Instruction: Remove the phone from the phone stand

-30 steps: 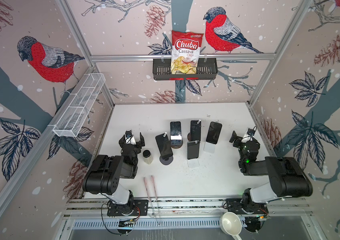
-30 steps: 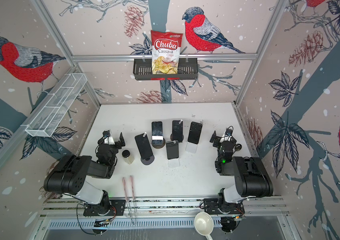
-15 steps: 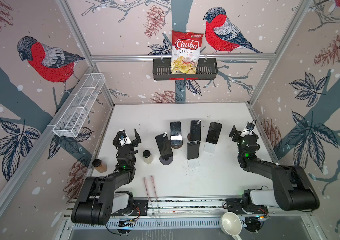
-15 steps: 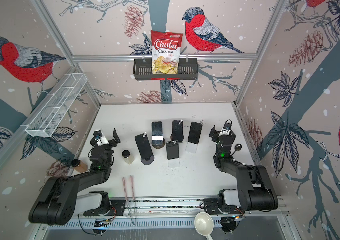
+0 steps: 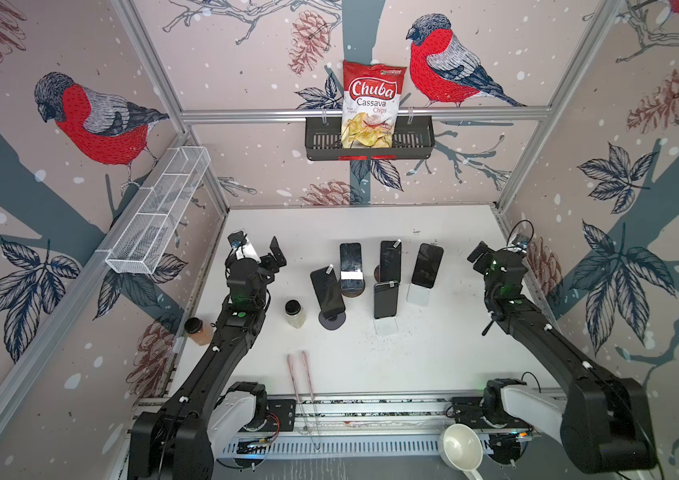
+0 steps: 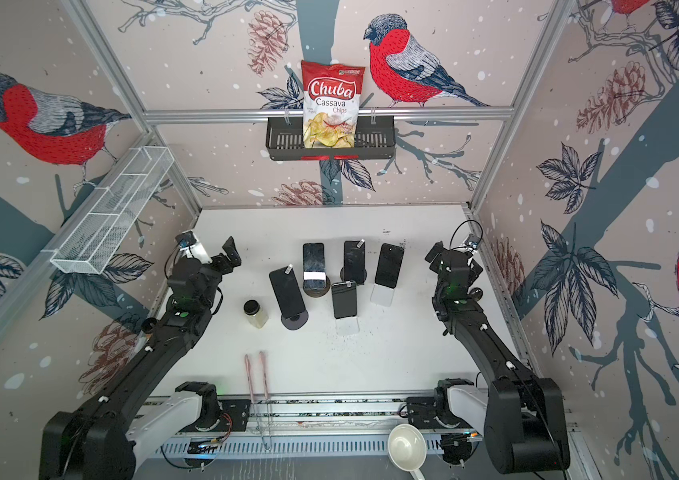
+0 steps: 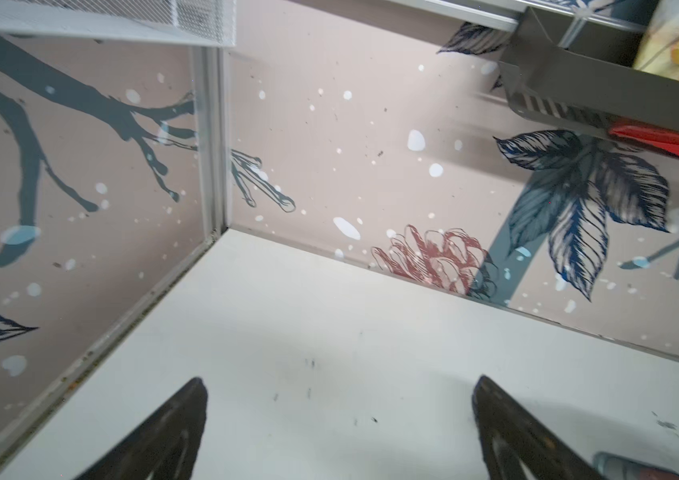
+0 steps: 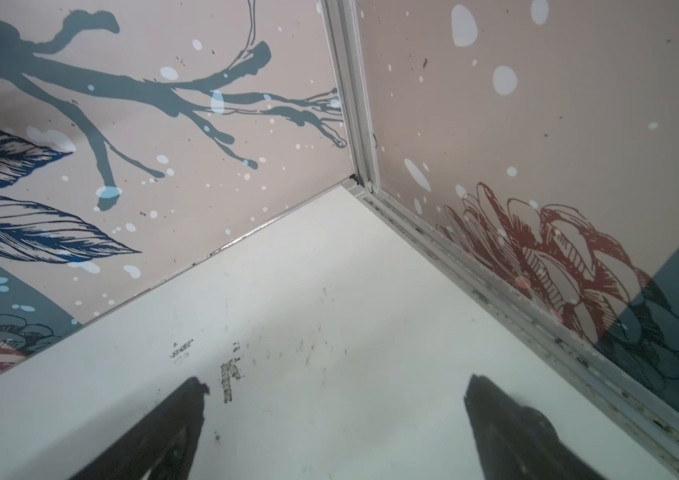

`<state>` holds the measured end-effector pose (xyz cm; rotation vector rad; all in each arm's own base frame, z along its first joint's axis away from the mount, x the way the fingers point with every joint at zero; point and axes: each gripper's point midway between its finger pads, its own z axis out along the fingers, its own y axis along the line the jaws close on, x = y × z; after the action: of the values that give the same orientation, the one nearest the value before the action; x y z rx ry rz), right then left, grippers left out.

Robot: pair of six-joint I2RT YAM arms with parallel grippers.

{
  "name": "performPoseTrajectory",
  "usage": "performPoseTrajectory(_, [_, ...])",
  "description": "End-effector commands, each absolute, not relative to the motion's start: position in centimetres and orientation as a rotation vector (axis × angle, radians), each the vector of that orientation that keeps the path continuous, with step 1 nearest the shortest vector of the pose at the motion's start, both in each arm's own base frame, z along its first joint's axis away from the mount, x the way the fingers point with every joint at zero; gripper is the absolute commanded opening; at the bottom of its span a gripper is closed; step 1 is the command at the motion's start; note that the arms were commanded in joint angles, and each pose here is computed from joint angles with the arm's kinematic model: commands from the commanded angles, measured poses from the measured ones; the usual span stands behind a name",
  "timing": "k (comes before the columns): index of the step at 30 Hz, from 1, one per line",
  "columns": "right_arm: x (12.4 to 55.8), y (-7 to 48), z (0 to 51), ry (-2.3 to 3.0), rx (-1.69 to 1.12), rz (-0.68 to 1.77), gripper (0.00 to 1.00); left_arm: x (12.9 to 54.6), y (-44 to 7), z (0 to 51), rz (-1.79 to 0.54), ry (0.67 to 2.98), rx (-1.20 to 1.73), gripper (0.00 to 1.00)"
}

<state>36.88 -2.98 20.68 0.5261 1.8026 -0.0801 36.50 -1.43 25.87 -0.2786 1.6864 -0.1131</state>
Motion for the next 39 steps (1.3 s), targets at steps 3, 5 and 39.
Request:
performPoseTrajectory(3, [35.1, -1.5, 18.4, 1.971, 0.548, -0.040, 0.99, 36.2, -5.9, 24.7, -0.291, 1.818, -0.216, 0.98])
performPoseTrajectory(5, [34.9, -0.5, 18.5, 1.998, 0.532, -0.013, 0.99, 35.9, -7.5, 24.6, -0.344, 1.849, -0.184, 0.98])
performPoseTrajectory(39, [34.7, 12.1, 20.7, 2.205, 0.285, 0.135, 0.99, 31.8, -21.6, 31.6, -1.029, 1.731, 0.214, 0.98])
